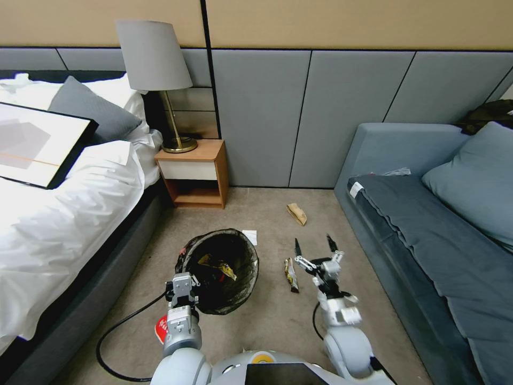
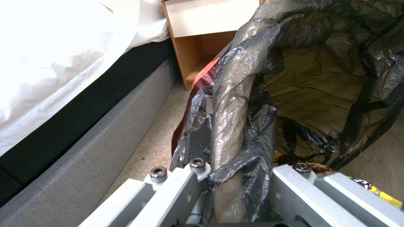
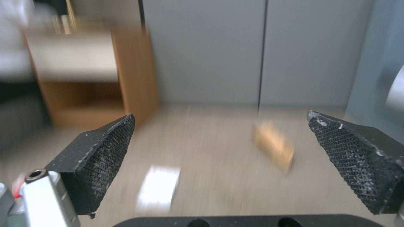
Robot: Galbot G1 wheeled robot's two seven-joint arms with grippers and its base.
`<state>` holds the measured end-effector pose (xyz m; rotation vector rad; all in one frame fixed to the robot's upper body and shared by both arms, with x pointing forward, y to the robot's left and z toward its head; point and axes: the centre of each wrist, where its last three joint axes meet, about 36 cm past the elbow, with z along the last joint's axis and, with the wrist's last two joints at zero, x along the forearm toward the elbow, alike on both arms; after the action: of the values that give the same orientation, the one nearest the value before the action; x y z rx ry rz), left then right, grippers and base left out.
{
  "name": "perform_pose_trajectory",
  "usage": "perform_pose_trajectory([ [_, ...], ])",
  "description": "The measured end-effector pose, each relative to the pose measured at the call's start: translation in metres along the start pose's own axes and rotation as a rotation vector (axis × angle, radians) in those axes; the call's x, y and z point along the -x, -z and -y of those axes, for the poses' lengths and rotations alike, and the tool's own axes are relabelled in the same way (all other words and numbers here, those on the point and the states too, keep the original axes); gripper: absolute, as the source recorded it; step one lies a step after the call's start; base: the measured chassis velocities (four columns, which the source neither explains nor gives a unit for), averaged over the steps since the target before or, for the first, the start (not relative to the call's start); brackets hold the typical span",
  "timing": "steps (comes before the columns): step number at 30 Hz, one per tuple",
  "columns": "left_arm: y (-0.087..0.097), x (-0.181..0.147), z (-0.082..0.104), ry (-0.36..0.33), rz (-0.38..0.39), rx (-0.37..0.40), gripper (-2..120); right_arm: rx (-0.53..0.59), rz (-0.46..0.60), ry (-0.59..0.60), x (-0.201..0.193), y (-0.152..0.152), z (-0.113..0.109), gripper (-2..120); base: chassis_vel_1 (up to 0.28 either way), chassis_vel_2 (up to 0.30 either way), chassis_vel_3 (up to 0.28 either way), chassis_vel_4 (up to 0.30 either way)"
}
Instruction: Pick up the trash bin, then pick up the garbage from the floor and place it into the trash bin.
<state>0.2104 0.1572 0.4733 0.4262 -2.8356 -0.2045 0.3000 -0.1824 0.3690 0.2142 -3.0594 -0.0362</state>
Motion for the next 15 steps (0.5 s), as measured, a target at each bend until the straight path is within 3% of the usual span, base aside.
perform_pose_trajectory([
  [3, 0.000, -0.001, 0.000, -0.003, -0.001, 0.002, 1, 0.001, -0.147, 0.028, 0.018, -0.020, 0.003, 100, 0.000, 0.000, 0.000, 0.000],
  [11, -0.001, -0.002, -0.001, 0.000, -0.004, 0.007, 1, -0.017, -0.302, 0.054, 0.046, -0.058, 0.006, 100, 0.000, 0.000, 0.000, 0.000],
  [15, 0.000, -0.002, -0.001, 0.003, -0.004, 0.008, 1, -0.034, -0.389, 0.052, 0.064, -0.094, 0.015, 100, 0.000, 0.000, 0.000, 0.000],
])
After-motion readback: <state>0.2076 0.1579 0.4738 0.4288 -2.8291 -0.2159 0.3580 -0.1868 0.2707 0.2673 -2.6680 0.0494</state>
